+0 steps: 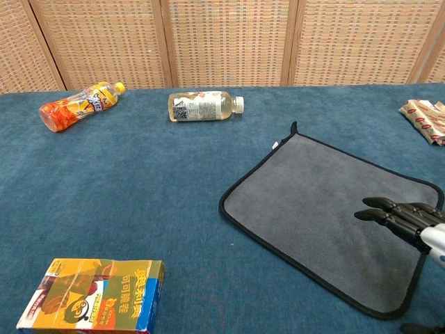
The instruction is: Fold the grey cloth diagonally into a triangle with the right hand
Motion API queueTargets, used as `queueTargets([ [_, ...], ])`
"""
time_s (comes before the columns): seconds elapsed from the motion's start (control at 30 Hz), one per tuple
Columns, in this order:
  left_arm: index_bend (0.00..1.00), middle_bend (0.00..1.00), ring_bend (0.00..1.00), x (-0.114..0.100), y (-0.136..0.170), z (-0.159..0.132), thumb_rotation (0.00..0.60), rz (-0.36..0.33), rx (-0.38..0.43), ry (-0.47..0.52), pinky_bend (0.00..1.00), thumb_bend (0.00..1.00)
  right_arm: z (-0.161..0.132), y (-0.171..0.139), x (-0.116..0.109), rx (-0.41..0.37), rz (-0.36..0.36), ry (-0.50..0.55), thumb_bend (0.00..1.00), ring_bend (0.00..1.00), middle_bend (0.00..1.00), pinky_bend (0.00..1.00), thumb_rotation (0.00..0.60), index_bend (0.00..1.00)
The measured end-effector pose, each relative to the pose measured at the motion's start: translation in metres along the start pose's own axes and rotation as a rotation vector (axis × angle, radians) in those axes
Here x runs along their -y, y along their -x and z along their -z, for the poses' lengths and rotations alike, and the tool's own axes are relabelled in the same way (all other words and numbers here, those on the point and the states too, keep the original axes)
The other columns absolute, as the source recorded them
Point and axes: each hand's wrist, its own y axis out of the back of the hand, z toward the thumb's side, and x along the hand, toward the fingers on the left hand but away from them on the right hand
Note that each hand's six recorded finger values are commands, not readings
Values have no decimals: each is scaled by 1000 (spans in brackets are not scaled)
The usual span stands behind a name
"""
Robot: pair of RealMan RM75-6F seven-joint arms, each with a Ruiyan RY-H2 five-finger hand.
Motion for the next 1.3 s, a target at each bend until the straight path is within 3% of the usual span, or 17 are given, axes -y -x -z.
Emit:
queueTargets([
  [1.3, 0, 0, 0, 0, -1, 1, 600, -1, -2, 2, 0, 153, 2, 22, 19, 25, -44, -4, 0, 0, 0, 0, 600, 63],
])
